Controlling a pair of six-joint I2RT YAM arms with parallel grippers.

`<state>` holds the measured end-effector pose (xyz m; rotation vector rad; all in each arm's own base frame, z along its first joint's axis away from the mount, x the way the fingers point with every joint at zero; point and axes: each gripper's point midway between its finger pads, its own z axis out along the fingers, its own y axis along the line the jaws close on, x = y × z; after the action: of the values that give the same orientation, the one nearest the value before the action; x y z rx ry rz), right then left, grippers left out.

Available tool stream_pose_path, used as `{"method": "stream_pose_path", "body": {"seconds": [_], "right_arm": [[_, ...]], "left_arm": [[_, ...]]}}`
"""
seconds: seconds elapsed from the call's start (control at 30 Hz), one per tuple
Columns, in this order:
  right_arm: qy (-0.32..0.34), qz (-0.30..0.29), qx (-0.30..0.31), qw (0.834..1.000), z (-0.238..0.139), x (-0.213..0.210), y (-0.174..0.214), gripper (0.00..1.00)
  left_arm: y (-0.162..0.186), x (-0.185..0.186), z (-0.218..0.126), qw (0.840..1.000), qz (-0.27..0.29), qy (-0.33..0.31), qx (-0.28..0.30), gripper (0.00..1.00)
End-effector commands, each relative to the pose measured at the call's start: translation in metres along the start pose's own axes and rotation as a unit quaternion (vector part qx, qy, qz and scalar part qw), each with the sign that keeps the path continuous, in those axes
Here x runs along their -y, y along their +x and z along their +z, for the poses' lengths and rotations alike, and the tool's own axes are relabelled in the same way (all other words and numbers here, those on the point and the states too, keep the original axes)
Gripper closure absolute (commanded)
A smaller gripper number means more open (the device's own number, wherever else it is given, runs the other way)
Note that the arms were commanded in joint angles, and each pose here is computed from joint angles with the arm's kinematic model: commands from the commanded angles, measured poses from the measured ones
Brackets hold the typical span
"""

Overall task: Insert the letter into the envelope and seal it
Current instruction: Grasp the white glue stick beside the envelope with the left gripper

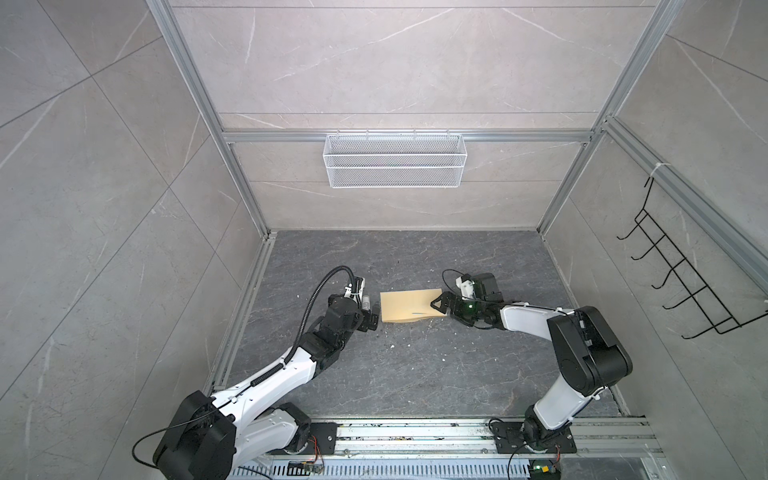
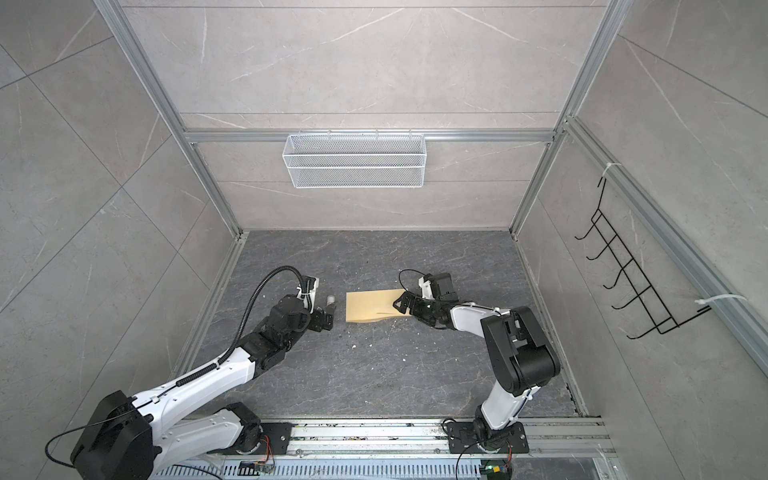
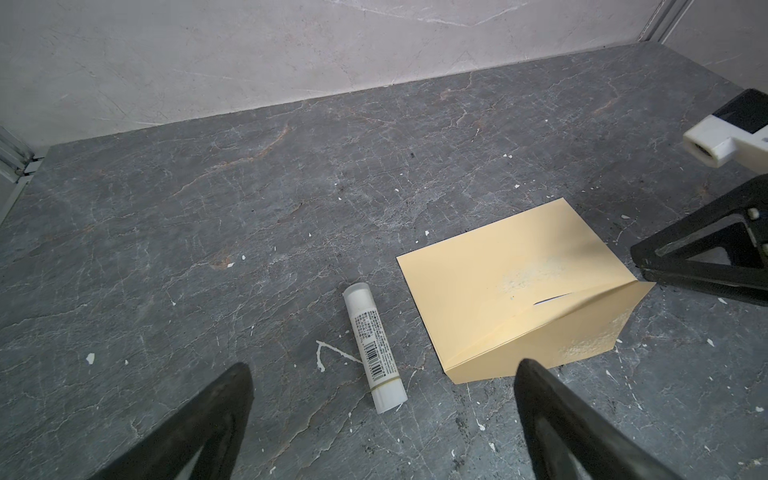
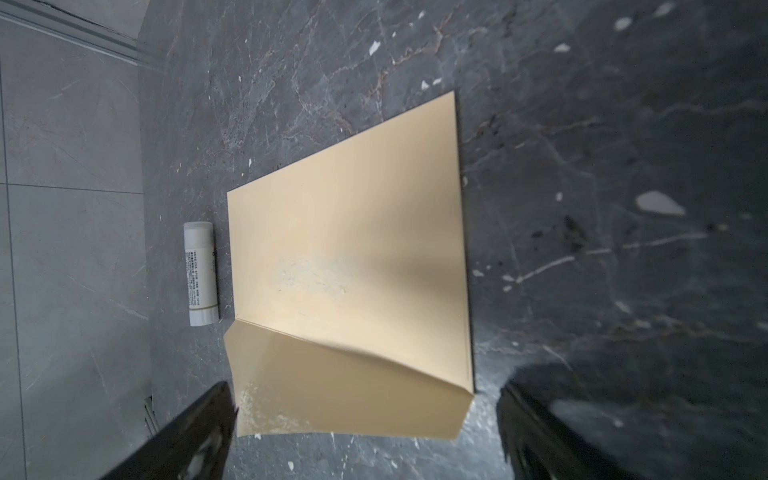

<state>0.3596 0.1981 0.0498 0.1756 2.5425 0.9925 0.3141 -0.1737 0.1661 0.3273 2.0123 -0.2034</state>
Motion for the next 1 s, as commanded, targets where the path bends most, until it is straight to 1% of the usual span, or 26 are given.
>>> {"method": "stream_pose_path", "body": {"seconds": [0.0,0.47,0.7,0.83,0.97], "right_arm": [[-0.005,0.003,-0.012,1.0,0.008,-0.002,0.007,0.01],[-0.011,-0.002,-0.025,1.0,0.015,-0.01,0.017,0.01],[-0.01,-0.005,-0.021,1.0,0.012,-0.012,0.016,0.01],[0.007,-0.026,0.002,1.0,-0.002,-0.016,0.007,0.01],[0.032,-0.064,0.037,0.997,-0.028,-0.024,-0.006,0.01]], "left_arm": [[-0.008,0.0,-0.001,1.0,-0.016,0.004,0.015,0.0],[0.003,-0.005,0.005,1.0,-0.023,-0.01,-0.005,0.0],[0.01,-0.017,0.007,0.998,-0.056,-0.027,-0.025,0.0],[0.014,-0.019,0.011,0.995,-0.076,-0.032,-0.048,0.0],[0.021,-0.024,0.017,0.988,-0.1,-0.059,-0.105,0.0]]}}
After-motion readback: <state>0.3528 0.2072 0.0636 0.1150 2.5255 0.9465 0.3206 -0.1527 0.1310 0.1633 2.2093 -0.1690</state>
